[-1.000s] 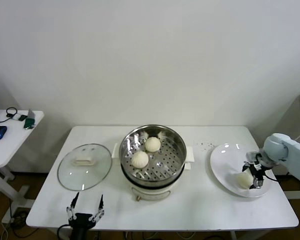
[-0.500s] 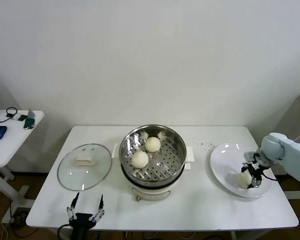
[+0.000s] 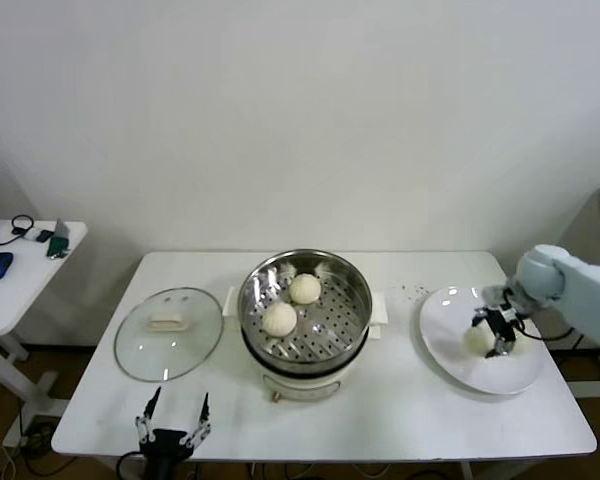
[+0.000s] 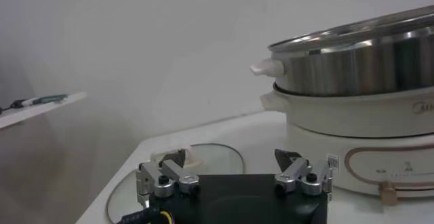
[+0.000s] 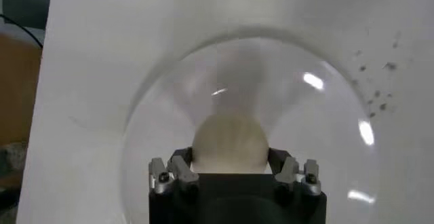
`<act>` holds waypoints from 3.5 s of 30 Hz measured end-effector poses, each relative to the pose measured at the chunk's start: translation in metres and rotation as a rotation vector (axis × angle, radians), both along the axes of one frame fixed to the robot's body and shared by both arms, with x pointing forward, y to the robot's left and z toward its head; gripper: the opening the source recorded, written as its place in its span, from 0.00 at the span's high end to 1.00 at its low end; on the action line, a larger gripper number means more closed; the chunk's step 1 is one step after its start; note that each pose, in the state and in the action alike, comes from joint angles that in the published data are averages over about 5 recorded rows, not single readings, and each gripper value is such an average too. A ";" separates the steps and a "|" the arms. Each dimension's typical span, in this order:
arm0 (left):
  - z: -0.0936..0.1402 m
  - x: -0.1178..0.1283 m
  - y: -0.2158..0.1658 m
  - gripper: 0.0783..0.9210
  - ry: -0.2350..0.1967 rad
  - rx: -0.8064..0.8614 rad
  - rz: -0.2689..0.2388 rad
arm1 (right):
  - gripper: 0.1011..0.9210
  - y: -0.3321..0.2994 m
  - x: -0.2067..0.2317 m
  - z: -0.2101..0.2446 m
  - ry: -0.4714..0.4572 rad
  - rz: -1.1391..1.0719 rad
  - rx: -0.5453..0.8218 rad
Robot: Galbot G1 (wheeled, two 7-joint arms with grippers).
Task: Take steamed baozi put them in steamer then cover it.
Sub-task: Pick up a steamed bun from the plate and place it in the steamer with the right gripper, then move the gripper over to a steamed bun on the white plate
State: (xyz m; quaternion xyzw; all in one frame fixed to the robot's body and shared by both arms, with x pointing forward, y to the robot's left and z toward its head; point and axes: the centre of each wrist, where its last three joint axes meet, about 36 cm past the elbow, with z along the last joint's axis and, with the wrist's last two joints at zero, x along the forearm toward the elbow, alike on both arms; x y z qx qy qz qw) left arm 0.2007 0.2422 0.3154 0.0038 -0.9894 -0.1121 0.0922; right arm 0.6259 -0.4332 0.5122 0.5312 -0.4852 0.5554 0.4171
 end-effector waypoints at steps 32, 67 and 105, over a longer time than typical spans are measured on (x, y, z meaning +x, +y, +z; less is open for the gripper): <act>0.002 -0.005 -0.004 0.12 0.003 -0.020 0.023 | 0.24 0.357 0.017 0.194 -0.132 1.149 -0.143; -0.002 -0.010 0.006 0.12 0.011 -0.024 0.062 | 0.14 0.456 -0.029 0.091 0.120 1.452 -0.209; 0.001 0.001 0.007 0.12 -0.010 -0.053 0.035 | 0.12 0.112 0.042 0.141 -0.119 0.233 0.069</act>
